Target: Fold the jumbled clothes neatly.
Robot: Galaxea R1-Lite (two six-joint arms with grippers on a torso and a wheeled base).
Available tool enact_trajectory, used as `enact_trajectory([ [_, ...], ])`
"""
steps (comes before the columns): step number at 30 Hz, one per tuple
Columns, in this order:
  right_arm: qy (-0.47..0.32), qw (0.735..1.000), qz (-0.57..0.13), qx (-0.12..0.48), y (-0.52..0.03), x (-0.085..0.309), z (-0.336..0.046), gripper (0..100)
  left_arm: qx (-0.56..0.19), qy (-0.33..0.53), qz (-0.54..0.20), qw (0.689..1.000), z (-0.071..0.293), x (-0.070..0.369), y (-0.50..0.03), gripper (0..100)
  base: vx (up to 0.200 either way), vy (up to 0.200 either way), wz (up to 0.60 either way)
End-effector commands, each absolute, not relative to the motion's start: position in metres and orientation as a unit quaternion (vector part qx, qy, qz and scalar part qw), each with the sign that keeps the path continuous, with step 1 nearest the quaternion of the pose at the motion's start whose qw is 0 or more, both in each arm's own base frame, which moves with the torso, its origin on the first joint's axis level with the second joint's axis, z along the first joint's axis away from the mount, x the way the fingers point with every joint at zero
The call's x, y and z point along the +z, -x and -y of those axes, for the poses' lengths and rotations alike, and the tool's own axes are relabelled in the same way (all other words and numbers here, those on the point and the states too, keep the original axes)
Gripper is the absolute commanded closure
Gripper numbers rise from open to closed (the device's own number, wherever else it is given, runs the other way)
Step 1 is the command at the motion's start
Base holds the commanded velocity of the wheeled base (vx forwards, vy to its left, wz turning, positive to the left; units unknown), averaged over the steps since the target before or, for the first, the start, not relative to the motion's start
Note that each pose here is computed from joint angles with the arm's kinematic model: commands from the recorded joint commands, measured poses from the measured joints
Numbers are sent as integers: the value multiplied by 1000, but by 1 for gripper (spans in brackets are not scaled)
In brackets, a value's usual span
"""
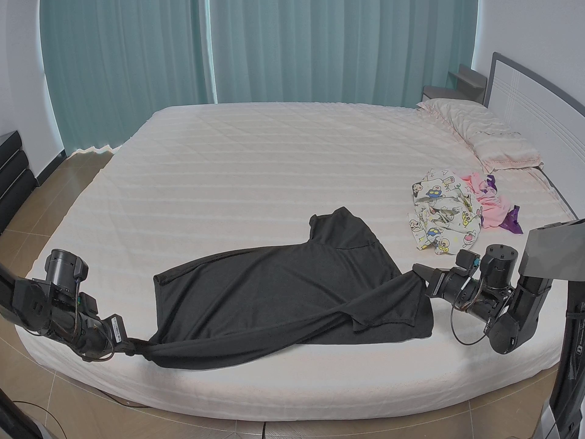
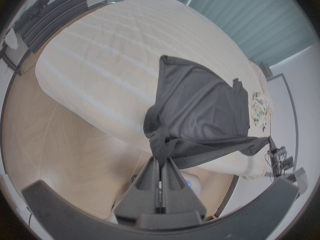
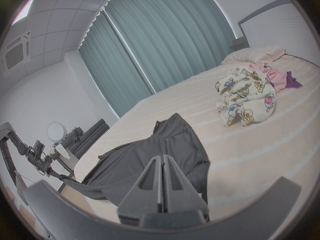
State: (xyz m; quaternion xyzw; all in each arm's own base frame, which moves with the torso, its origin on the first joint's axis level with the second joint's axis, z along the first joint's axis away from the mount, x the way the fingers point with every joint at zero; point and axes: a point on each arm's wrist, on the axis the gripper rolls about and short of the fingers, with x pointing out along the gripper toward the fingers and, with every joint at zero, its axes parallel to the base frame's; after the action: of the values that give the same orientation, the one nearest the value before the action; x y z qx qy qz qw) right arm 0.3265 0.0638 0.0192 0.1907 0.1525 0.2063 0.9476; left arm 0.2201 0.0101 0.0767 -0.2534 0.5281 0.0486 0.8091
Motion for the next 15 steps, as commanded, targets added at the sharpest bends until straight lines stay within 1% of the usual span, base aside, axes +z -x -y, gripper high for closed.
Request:
enact_trajectory([
  [1,-190,949,-141,208,-343,14,-66,100,74,276,-533,797,-20,58,-238,100,0,0,0],
  [9,-190,947,-157,205,-358,7,-70,100,87,305,-505,803,-25,42,-269,100,0,0,0],
  [15,-192,947,-161,200,-359,3,-67,100,89,331,-457,821,-28,60,-295,100,0,0,0],
])
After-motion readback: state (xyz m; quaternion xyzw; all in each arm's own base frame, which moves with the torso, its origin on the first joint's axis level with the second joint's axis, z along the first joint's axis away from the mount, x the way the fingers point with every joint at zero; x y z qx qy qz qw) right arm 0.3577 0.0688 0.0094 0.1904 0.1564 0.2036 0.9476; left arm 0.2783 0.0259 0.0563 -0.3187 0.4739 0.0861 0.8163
